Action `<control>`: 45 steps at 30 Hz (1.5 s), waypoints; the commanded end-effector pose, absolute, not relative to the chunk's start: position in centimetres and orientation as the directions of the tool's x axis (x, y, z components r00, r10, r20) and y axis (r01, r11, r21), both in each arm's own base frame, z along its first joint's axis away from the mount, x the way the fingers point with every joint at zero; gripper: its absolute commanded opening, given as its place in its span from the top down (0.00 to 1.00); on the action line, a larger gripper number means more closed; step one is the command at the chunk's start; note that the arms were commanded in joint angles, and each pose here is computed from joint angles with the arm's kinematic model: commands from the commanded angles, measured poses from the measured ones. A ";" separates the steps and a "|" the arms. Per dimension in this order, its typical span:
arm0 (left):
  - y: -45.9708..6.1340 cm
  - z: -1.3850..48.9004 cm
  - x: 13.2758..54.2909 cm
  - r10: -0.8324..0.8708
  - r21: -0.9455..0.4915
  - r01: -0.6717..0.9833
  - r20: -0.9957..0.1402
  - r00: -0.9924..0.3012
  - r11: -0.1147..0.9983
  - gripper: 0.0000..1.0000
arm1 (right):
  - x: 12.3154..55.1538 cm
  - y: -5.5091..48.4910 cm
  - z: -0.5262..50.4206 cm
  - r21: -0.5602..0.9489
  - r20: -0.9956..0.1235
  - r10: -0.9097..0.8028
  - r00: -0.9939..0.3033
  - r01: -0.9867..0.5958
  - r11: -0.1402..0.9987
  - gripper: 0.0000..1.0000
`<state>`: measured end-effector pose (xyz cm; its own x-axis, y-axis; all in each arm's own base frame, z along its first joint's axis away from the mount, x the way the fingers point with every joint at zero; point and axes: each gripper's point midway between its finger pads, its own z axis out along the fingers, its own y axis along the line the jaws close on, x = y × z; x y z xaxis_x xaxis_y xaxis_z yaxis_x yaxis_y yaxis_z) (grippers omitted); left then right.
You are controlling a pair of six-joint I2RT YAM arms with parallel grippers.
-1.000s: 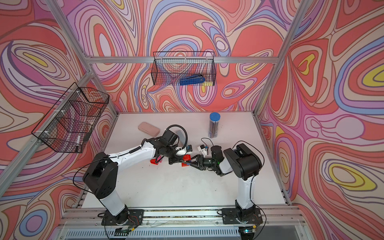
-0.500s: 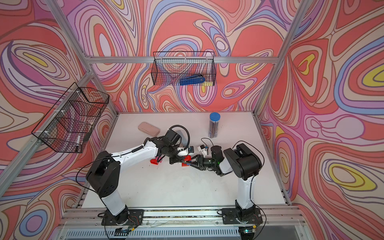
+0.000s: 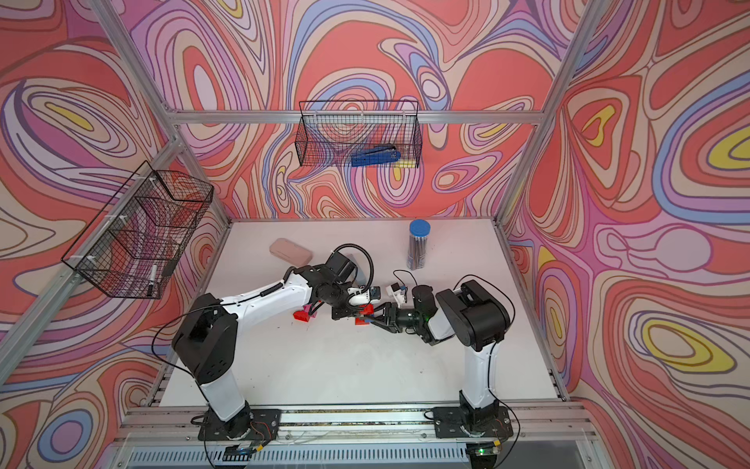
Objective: Assemble the letter s with lego
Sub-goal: Assemble the lego brick with the lego brick.
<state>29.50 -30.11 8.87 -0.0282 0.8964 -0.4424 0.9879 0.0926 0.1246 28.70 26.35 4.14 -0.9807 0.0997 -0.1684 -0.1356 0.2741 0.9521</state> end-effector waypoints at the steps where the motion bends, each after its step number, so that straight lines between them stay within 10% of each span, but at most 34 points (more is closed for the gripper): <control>1: -29.3 7.2 28.5 0.922 0.097 0.993 -0.386 -0.024 0.066 0.63 | 26.4 24.9 -1.2 0.916 0.026 0.142 -0.990 0.080 0.394 0.39; 32: -29.9 8.6 28.8 0.906 0.103 0.991 -0.421 -0.034 0.085 0.50 | 26.0 24.7 -1.3 0.927 0.027 0.171 -0.985 0.089 0.365 0.35; 45: -30.4 9.2 28.9 0.902 0.091 0.993 -0.431 -0.027 0.074 0.63 | 25.7 24.3 -1.7 0.907 0.026 0.171 -0.985 0.095 0.411 0.35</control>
